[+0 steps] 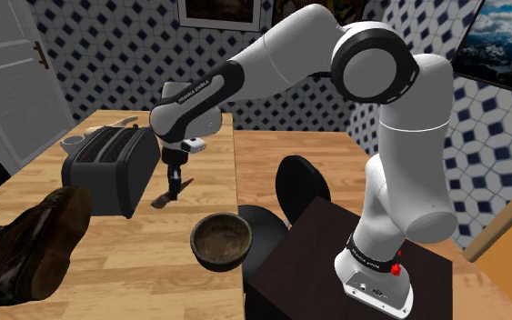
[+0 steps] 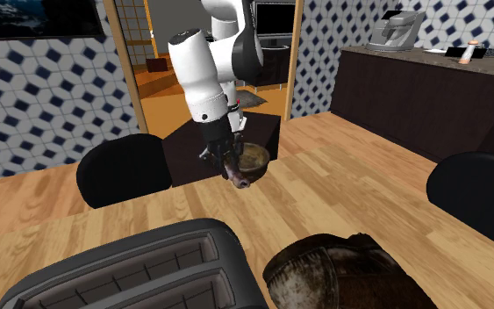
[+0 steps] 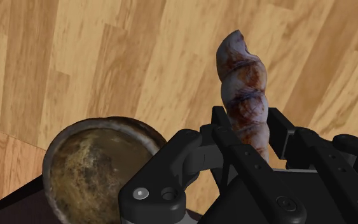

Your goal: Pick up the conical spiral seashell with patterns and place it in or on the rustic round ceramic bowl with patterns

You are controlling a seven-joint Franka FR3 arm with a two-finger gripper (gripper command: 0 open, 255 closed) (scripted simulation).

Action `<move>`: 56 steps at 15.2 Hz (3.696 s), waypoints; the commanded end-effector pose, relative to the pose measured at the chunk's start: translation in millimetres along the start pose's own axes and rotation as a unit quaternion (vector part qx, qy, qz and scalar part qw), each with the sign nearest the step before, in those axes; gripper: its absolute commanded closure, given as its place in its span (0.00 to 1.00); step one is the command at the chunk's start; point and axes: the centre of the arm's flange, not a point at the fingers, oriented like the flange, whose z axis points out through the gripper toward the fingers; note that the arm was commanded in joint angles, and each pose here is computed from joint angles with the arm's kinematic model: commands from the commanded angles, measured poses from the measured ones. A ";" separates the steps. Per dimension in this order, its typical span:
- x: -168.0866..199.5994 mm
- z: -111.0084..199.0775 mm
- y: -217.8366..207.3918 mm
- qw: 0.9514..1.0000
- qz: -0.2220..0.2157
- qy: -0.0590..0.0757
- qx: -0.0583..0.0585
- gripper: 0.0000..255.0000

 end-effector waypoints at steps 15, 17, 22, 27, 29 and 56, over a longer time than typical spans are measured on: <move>79.8 -28.2 120.4 1.000 0.000 0.000 0.000 1.00; 95.2 -29.2 141.8 1.000 0.000 0.000 0.000 1.00; 111.3 -14.7 157.7 1.000 0.000 0.000 0.000 1.00; 116.1 10.9 153.6 1.000 0.000 0.000 0.000 1.00; 118.1 21.2 152.0 1.000 0.000 0.000 0.000 1.00; 123.2 -1.2 147.6 1.000 0.000 0.000 0.000 0.00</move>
